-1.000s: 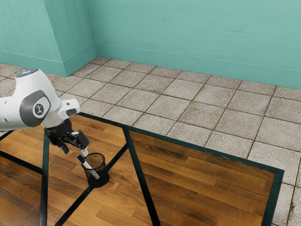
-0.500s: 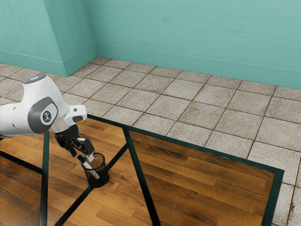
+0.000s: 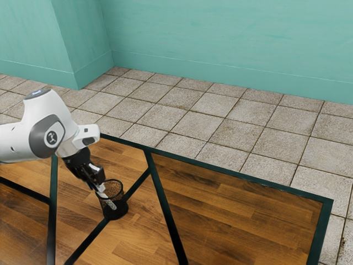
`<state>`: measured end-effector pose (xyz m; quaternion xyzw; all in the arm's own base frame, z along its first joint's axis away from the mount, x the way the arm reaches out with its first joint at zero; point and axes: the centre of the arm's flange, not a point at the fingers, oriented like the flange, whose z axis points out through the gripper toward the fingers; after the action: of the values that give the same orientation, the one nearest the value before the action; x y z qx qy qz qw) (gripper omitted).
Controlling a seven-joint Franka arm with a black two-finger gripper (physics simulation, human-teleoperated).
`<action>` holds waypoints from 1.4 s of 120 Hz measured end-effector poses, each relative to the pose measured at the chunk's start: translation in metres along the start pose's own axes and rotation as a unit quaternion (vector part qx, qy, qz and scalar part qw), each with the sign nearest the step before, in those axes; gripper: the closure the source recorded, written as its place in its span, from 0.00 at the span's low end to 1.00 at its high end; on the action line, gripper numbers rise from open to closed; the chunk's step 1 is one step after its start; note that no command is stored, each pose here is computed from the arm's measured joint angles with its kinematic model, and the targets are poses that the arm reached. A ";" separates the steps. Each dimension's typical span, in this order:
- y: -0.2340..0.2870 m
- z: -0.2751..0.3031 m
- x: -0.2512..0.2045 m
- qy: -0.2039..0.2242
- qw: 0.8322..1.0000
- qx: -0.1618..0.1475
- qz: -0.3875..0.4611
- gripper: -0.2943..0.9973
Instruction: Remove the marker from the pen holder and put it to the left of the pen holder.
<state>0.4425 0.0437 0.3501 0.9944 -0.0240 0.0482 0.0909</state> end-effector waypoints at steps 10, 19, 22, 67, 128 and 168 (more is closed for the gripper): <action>0.000 0.002 -0.003 -0.004 1.000 -0.001 0.001 0.69; 0.004 0.002 -0.002 -0.004 1.000 -0.001 0.007 0.74; 0.007 0.001 -0.001 -0.003 1.000 -0.001 0.011 0.75; 0.035 -0.093 0.051 -0.028 0.992 0.077 0.100 0.82; -0.073 0.003 0.081 -0.476 0.865 0.129 -0.093 0.84; -0.095 0.063 0.096 -0.546 0.810 0.149 -0.150 0.65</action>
<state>0.5491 0.1213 0.2810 0.8493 0.0873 -0.5144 -0.0802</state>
